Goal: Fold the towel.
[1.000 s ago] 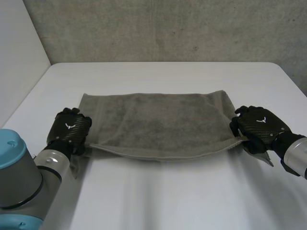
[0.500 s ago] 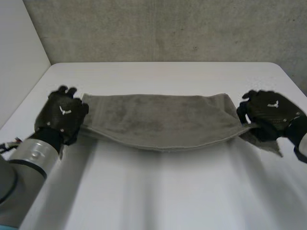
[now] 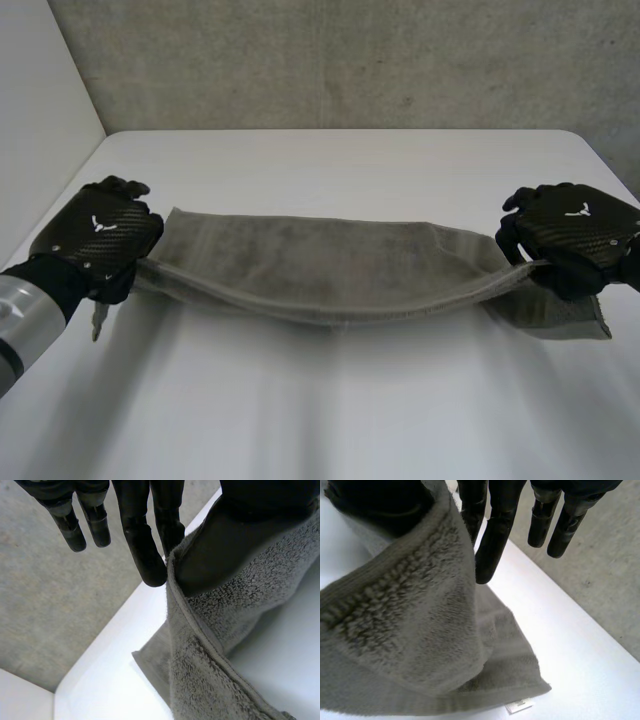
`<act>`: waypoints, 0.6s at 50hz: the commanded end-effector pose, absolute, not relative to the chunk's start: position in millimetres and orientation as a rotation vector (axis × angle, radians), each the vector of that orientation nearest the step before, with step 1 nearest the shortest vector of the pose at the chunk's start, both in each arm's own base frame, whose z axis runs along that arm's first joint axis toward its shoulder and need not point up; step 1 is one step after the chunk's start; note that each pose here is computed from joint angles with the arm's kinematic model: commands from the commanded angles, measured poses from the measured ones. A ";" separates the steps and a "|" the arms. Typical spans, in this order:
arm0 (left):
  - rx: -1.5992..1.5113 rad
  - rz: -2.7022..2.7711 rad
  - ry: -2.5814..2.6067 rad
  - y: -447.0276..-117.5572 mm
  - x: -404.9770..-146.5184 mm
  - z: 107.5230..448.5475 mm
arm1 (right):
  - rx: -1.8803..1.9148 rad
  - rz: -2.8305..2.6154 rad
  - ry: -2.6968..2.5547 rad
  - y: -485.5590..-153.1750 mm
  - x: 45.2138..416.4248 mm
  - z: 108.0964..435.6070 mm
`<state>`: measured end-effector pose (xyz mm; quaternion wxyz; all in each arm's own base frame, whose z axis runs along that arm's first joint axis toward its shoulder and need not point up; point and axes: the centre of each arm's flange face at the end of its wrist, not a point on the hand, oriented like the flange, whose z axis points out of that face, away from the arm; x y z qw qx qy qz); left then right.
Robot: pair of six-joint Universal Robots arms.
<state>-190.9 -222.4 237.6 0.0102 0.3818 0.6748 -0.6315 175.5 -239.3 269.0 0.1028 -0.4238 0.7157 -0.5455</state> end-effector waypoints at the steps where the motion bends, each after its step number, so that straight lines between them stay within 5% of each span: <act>1: 1.236 -1.906 2.185 -263.1 -198.4 213.4 | -1.286 -1.547 2.136 -275.6 174.1 247.2; 16: 1.239 -1.888 2.180 -369.1 -223.8 166.2 | -1.355 -1.750 2.031 -359.8 203.2 200.7; 30: 1.217 -2.049 1.991 -408.8 -240.2 145.7 | -1.318 -1.855 2.057 -401.3 203.9 166.4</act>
